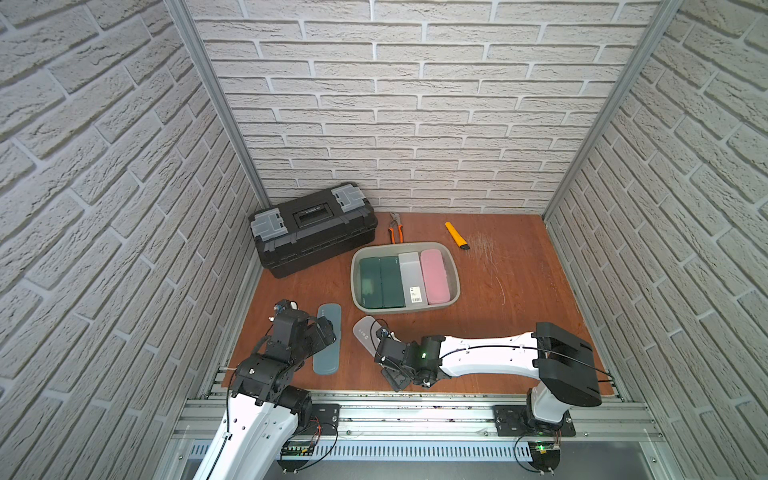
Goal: Put the pencil case into the storage box
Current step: Pick up the pencil case from the center of the board.
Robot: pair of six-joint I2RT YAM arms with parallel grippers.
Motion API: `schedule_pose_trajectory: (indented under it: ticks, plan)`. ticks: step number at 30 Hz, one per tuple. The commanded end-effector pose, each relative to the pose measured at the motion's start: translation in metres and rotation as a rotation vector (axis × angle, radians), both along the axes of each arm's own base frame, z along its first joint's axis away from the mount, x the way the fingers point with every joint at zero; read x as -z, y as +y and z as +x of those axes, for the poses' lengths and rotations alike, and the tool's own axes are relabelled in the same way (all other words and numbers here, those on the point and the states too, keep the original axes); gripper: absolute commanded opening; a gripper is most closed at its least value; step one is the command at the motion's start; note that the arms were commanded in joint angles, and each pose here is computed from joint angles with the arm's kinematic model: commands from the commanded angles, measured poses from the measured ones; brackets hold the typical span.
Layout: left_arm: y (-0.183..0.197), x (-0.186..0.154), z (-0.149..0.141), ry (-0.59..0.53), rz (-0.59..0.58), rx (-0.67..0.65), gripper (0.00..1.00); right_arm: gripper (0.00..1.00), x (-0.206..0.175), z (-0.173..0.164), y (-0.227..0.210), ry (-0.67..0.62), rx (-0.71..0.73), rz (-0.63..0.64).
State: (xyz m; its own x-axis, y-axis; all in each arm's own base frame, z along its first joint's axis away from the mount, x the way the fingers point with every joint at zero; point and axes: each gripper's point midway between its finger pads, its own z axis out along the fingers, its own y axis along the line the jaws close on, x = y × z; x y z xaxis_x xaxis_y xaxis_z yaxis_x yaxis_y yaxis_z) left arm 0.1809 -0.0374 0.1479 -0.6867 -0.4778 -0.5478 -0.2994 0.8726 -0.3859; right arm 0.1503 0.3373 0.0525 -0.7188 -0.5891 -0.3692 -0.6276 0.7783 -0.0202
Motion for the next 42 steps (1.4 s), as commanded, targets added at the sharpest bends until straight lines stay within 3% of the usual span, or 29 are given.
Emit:
schedule_pose_trajectory:
  ticks: [1,11,23,30,36,42]
  plan:
    - [0.004,-0.021,0.000,-0.048,0.007,-0.012,0.99,0.49,-0.018,-0.008,0.003,0.003,-0.065,0.045]
    - [0.008,-0.048,-0.002,-0.098,0.030,-0.008,0.98,0.46,-0.049,-0.016,0.011,0.007,-0.153,0.114]
    - [-0.001,-0.098,0.016,-0.253,0.038,0.060,0.98,0.46,-0.110,-0.013,0.018,-0.031,-0.206,0.231]
    - [-0.032,-0.142,0.047,-0.431,-0.001,0.192,0.98,0.46,-0.137,0.036,0.014,-0.061,-0.057,0.311]
    - [-0.069,-0.152,0.097,-0.373,0.041,0.363,0.99,0.46,-0.155,0.113,-0.015,-0.133,0.211,0.333]
    - [-0.117,-0.143,0.140,-0.363,0.009,0.591,0.99,0.45,-0.152,0.174,-0.042,-0.207,0.446,0.240]
